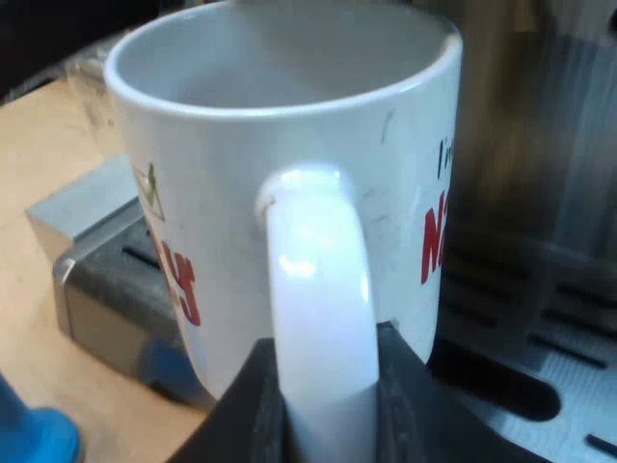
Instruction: Remove mug from coffee machine
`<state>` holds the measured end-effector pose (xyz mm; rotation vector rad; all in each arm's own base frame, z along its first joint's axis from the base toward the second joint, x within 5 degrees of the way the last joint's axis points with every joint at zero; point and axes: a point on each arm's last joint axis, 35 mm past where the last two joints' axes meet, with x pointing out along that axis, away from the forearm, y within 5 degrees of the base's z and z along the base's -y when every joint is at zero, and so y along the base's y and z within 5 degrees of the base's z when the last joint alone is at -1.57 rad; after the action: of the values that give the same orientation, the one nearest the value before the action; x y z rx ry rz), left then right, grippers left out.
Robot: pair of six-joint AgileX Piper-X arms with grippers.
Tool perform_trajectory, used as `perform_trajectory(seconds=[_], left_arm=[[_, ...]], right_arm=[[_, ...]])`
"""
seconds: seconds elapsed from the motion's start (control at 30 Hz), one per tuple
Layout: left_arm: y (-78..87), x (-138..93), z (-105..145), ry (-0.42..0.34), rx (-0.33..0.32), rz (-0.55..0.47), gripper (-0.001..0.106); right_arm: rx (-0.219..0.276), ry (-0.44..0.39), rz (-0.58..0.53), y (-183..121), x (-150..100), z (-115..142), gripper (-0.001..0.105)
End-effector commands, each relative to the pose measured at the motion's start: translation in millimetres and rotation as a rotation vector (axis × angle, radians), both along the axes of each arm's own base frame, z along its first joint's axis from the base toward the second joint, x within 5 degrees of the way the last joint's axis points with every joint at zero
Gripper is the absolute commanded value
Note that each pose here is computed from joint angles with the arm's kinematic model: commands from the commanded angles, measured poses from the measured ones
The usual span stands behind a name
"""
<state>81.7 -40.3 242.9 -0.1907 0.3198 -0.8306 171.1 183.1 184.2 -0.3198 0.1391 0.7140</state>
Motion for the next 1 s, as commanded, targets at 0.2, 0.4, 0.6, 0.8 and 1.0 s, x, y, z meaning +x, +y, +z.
perform_trajectory(seconds=[0.2,0.4,0.6,0.8,1.0], left_arm=[[-11.6,-7,2,-0.010,-0.017,-0.160,0.076],[-15.3,-10,2,-0.017,-0.019,-0.210,0.076],[-15.5,-10,2,-0.017,-0.019,-0.213,0.076],[-15.7,-9,4,-0.032,-0.024,-0.213,0.076],[-15.7,-9,4,-0.032,-0.024,-0.213,0.076]], right_arm=[[-0.013,0.000,-0.006,-8,-8,20,0.000],[-0.018,0.003,-0.011,-18,-17,33,0.000],[-0.046,0.020,-0.032,-30,-26,42,0.000],[-0.070,0.043,-0.032,-42,-37,50,0.000],[-0.069,0.074,-0.110,-59,-49,57,0.000]])
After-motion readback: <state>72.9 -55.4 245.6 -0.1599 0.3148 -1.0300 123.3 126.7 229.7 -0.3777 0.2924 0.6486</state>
